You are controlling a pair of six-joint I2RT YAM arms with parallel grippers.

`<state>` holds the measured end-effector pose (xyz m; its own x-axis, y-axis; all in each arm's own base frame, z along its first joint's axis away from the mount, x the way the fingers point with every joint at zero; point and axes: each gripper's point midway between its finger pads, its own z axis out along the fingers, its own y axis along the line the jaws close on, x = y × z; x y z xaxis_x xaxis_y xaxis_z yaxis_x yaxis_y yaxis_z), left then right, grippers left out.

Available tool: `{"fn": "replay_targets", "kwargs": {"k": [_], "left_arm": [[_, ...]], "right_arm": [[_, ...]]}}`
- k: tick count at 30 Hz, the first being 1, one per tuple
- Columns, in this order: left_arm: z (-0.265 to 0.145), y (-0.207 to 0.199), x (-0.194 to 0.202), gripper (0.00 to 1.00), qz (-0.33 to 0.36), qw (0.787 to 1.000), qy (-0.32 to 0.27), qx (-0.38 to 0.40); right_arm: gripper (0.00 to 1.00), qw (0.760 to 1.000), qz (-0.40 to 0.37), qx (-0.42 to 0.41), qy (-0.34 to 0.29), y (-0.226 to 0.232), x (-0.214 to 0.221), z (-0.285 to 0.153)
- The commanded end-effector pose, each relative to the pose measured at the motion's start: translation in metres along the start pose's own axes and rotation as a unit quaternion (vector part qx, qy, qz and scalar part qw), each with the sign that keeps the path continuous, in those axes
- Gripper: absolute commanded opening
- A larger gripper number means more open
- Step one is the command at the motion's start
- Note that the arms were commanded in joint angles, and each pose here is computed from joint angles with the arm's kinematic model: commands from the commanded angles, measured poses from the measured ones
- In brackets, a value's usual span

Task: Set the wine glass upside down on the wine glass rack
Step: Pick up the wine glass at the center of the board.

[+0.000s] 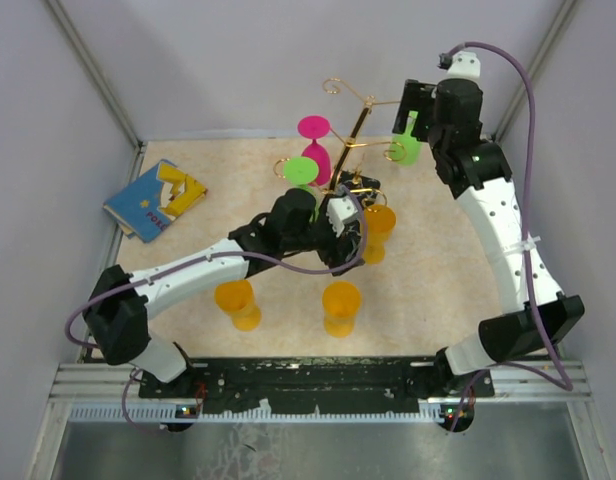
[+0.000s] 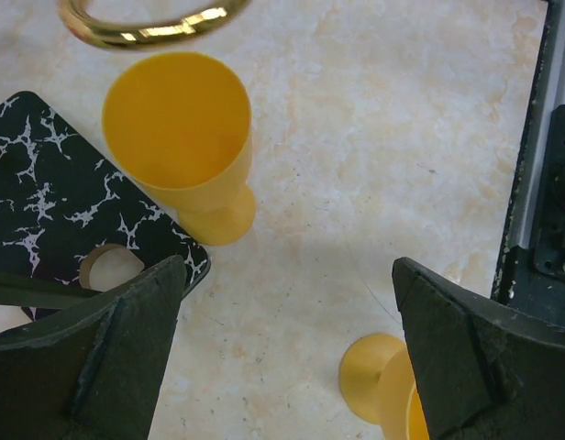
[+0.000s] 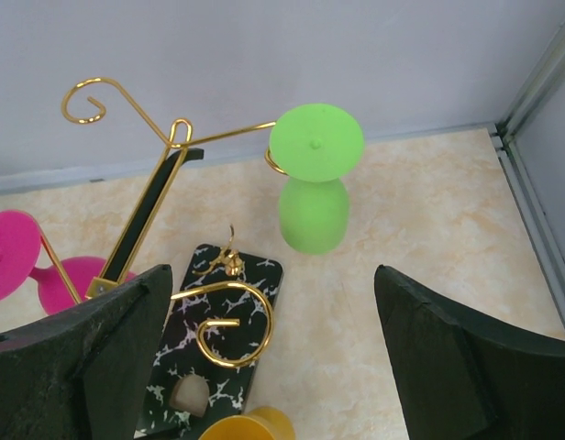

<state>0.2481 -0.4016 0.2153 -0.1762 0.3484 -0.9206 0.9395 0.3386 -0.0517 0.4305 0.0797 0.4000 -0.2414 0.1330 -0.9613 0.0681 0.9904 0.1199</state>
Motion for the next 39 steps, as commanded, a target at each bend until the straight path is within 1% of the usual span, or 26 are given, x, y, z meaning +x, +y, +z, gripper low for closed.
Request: {"fn": "replay_targets", "kwargs": {"k": [1, 7, 15, 23, 33, 39], "left_arm": [[0.003, -0.002, -0.007, 0.99, 0.066, 0.996, -0.052, -0.018], [0.012, -0.006, -0.002, 0.99, 0.155, 0.984, -0.081, -0.022], [0.026, 0.000, -0.011, 0.99, 0.239, 0.966, -0.095, -0.032], [0.045, -0.006, -0.005, 0.99, 0.278, 0.957, -0.081, -0.002], [0.055, 0.003, -0.015, 0.99, 0.328, 0.941, -0.079, -0.015], [0.065, 0.005, -0.003, 0.98, 0.343, 0.938, -0.048, 0.000]], "right_arm": [[0.91, 0.999, 0.002, 0.013, -0.050, -0.011, -0.027, -0.014], [0.91, 0.998, -0.009, 0.022, -0.055, -0.018, -0.027, -0.019], [0.91, 0.998, -0.014, 0.027, -0.057, -0.027, -0.028, -0.021], [0.91, 0.998, -0.010, 0.031, -0.062, -0.037, -0.030, -0.023], [0.91, 0.997, -0.009, 0.035, -0.063, -0.043, -0.030, -0.024], [0.91, 0.997, -0.006, 0.034, -0.065, -0.044, -0.031, -0.024]]}}
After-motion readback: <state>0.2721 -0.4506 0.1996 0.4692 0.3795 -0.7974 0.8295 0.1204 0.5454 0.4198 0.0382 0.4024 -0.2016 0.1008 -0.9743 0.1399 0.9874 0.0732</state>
